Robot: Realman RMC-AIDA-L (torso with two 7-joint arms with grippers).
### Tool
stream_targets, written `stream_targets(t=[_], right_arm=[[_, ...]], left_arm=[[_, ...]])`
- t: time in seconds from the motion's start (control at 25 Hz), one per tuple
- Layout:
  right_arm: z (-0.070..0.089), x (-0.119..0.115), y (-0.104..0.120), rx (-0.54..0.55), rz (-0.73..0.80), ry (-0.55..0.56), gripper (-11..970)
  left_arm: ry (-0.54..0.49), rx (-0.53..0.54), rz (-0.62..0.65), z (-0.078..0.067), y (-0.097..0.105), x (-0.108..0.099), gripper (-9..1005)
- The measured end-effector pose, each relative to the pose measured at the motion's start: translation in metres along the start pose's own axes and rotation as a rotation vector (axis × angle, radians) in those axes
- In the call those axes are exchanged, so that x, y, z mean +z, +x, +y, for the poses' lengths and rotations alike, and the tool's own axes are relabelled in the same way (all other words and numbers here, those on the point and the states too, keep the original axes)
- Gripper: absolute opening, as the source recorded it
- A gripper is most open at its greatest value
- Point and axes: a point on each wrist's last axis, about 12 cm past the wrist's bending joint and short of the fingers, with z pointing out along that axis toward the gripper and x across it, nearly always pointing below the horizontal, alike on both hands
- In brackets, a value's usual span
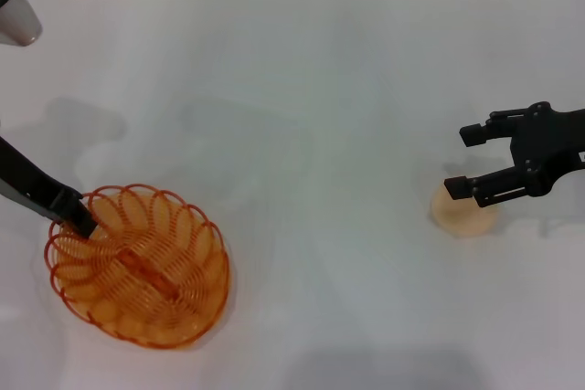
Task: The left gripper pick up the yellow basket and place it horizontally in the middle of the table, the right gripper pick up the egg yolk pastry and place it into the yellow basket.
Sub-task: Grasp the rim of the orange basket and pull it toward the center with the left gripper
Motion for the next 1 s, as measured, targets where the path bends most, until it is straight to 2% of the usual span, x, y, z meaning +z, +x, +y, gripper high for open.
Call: stream_targets(t=[0.12, 0.32, 0.56, 0.76, 1.0], right_arm=[[0.0, 0.0, 0.0, 0.0, -0.001, 0.0, 860], [0.0, -0.001, 0.0, -0.002, 0.0, 0.001, 860], [0.001, 0.0, 0.001, 0.0, 0.0, -0.001, 860], [0.0, -0.002, 0.002, 0.006, -0.003, 0.004, 859], [0.0, -0.002, 0.002, 0.007, -0.004, 0.005, 859]], left_arm=[[0.0, 0.0, -0.002, 0.0, -0.001, 0.0, 286], [0.005, 0.003, -0.018, -0.002, -0.004, -0.003, 176], [0.013, 0.009, -0.022, -0.003, -0.005, -0.003, 136], [0.037, 0.02, -0.06, -0.011, -0.01, -0.004, 105], [0.042, 0.0, -0.095, -0.014, -0.017, -0.01, 99]])
